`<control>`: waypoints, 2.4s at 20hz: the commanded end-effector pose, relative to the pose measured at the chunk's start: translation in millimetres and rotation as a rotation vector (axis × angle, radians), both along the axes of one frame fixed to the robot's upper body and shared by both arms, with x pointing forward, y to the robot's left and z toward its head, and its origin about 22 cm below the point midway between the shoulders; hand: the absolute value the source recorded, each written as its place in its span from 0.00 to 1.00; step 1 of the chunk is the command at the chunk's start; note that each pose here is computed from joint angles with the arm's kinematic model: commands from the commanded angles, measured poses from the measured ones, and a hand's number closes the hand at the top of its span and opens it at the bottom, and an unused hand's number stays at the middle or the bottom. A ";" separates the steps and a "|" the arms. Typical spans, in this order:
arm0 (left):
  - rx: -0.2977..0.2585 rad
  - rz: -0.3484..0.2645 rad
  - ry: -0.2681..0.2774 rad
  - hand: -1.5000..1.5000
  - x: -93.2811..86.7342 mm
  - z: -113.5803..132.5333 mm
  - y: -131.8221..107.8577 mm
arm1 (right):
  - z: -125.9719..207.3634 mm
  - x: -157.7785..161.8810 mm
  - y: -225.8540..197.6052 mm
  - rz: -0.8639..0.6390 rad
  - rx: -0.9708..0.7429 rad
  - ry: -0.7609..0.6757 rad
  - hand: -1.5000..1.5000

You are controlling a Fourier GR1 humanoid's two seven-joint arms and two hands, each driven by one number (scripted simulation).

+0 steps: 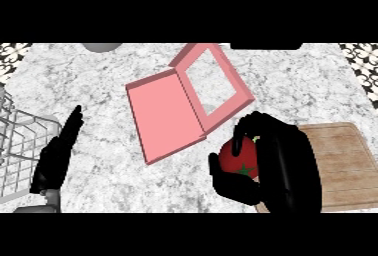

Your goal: Pick the tomato from the cutting board and place it in the cardboard box

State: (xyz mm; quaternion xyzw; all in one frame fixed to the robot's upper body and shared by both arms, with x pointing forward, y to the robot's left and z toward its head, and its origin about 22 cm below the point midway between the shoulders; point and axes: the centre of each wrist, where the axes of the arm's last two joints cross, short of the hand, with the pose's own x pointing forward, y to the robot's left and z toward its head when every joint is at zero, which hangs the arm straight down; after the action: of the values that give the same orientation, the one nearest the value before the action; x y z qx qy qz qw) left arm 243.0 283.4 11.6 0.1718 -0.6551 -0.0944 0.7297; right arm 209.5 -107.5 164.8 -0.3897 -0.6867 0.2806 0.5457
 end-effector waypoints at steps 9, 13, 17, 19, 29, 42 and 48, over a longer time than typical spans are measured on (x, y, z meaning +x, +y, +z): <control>-0.008 -0.011 -0.012 0.50 13.5 -4.3 -9.3 | 72.7 73.3 77.3 0.028 0.048 0.016 1.00; 0.007 -0.011 -0.016 0.50 -4.2 1.4 -17.9 | 51.8 109.4 93.0 0.009 0.032 0.061 1.00; 0.000 -0.025 -0.015 0.50 15.0 0.7 -4.6 | 35.4 139.3 104.5 0.020 0.039 0.100 1.00; 0.006 -0.010 -0.015 0.50 17.4 -0.3 -9.0 | 21.8 146.1 111.4 0.017 0.019 0.163 1.00; 0.003 -0.079 -0.010 0.50 17.8 6.5 -23.0 | -21.2 189.5 109.6 -0.099 0.072 0.290 0.00; 0.001 -0.055 -0.021 0.50 12.7 -3.8 -6.4 | -45.2 199.1 89.2 -0.176 0.431 -0.013 0.00; 0.006 -0.020 -0.004 0.50 -4.4 -5.3 11.5 | -21.0 192.7 80.8 -0.165 0.719 -0.113 0.00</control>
State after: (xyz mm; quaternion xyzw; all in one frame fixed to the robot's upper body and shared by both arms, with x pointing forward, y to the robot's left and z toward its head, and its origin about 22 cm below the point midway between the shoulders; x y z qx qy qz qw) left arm 245.6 278.2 8.8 0.1584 -0.6647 -0.1058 0.7224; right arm 404.9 -20.1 134.8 -0.2737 -0.7192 0.0357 0.6376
